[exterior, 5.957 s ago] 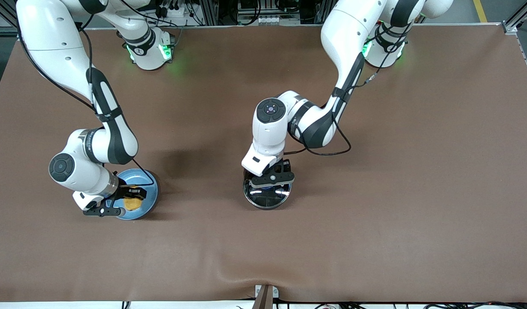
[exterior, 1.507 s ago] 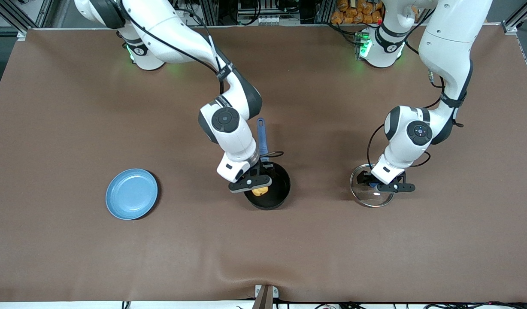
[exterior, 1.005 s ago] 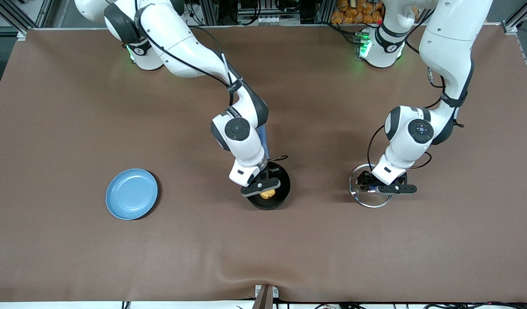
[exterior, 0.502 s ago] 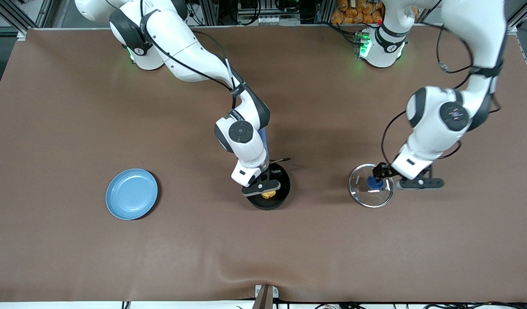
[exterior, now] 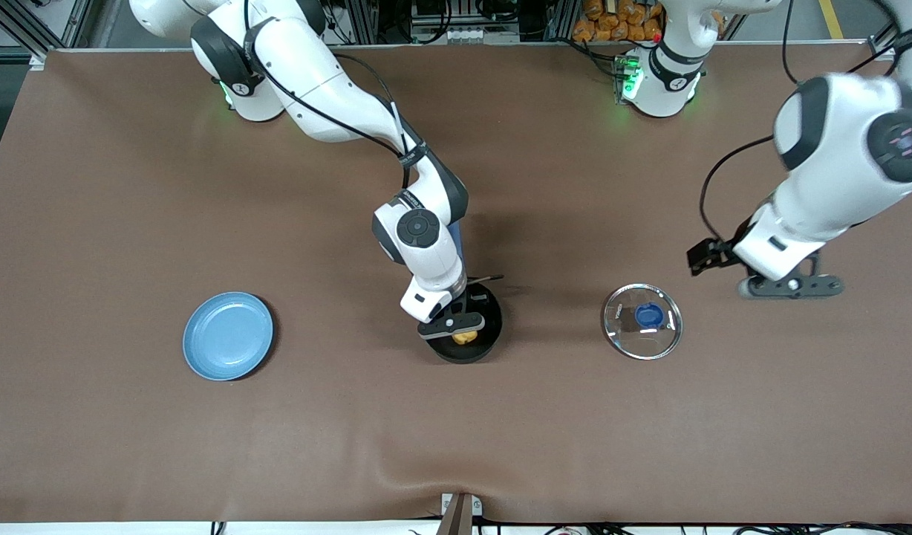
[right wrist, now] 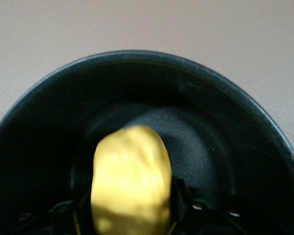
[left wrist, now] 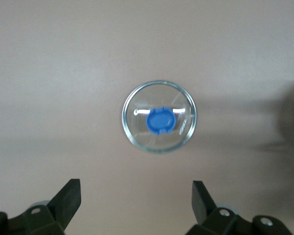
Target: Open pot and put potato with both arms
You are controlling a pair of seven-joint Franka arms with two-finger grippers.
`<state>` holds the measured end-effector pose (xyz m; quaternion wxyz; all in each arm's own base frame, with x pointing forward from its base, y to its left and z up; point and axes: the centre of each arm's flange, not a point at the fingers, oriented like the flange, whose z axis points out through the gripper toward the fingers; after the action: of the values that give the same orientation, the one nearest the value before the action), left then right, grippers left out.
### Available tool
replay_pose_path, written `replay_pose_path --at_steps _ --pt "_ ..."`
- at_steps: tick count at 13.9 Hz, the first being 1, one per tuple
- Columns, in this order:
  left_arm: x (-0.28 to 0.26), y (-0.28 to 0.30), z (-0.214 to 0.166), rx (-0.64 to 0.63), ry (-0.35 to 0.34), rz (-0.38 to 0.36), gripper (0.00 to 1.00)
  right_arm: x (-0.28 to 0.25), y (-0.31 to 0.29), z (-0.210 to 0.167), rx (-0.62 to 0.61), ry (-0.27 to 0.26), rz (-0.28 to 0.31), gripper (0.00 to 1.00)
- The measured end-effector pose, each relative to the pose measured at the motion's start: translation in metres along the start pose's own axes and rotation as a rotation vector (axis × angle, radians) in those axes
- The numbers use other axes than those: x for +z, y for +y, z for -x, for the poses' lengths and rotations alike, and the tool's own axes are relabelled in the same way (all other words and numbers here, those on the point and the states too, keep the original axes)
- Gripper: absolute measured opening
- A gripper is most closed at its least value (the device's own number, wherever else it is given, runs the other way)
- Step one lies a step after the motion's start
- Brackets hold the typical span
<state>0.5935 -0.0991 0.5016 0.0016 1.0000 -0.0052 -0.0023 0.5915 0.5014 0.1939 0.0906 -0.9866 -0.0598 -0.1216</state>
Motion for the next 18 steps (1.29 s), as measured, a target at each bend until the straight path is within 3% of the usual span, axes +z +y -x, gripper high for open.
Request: replay_pose_path --at_steps 2,6,10,14,16,18 --pt "-0.038 0.000 0.002 0.005 -0.017 -0.003 1.00 -0.004 -0.001 -0.004 0.000 0.011 -0.005 0.99" --pt "-0.094 -0.001 0.007 0.005 -0.012 -0.002 1.00 -0.027 -0.003 -0.023 0.005 0.055 -0.018 1.00" --pt "-0.105 -0.004 0.007 0.001 -0.009 -0.002 1.00 -0.077 0.000 -0.047 0.020 0.077 -0.017 1.00" --pt "-0.105 -0.007 0.005 -0.006 -0.008 -0.002 1.00 -0.124 0.030 -0.073 0.065 0.040 0.040 1.00" --pt "-0.106 -0.007 0.005 -0.006 -0.007 -0.002 1.00 -0.167 0.056 -0.096 0.110 0.046 0.044 1.00" --pt "-0.109 -0.007 0.005 -0.005 0.000 -0.001 1.00 -0.213 0.087 -0.111 0.156 0.012 0.063 1.00"
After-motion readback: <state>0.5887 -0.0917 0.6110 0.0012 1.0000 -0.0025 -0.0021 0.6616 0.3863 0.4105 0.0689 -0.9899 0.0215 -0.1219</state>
